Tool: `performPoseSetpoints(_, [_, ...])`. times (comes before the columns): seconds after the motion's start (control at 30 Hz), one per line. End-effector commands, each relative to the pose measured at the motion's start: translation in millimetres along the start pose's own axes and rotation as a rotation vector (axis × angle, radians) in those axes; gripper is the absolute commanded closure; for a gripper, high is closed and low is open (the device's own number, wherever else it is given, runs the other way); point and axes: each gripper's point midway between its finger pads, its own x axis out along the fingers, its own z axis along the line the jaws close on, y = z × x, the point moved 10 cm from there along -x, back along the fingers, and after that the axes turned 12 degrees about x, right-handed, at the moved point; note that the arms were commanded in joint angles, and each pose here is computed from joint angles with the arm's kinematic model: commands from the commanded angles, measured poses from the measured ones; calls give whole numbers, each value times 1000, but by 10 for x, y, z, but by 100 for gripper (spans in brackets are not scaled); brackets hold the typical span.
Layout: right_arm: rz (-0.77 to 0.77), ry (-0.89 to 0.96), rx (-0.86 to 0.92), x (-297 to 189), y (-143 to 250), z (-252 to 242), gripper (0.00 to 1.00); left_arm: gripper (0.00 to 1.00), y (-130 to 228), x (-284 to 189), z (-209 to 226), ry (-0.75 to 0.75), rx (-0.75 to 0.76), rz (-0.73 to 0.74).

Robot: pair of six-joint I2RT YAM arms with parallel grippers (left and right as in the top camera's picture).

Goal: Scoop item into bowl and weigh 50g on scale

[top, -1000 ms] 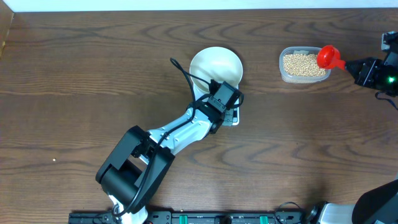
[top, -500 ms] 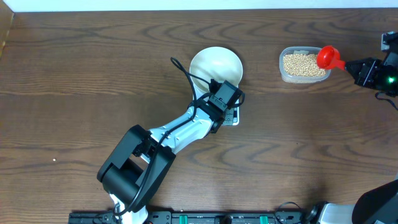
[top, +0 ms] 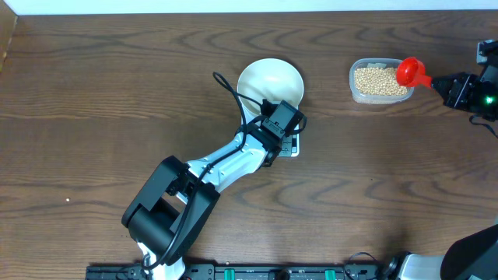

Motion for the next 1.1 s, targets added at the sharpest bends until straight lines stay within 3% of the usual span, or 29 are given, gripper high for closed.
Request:
performPoseSetpoints(0.0, [7, -13, -21, 18, 2, 22, 99, 92, 605, 441, 267, -166, 13, 250])
performPoseSetpoints(1.07, [10, -13, -21, 18, 7, 22, 99, 93, 577, 494, 142, -168, 49, 183])
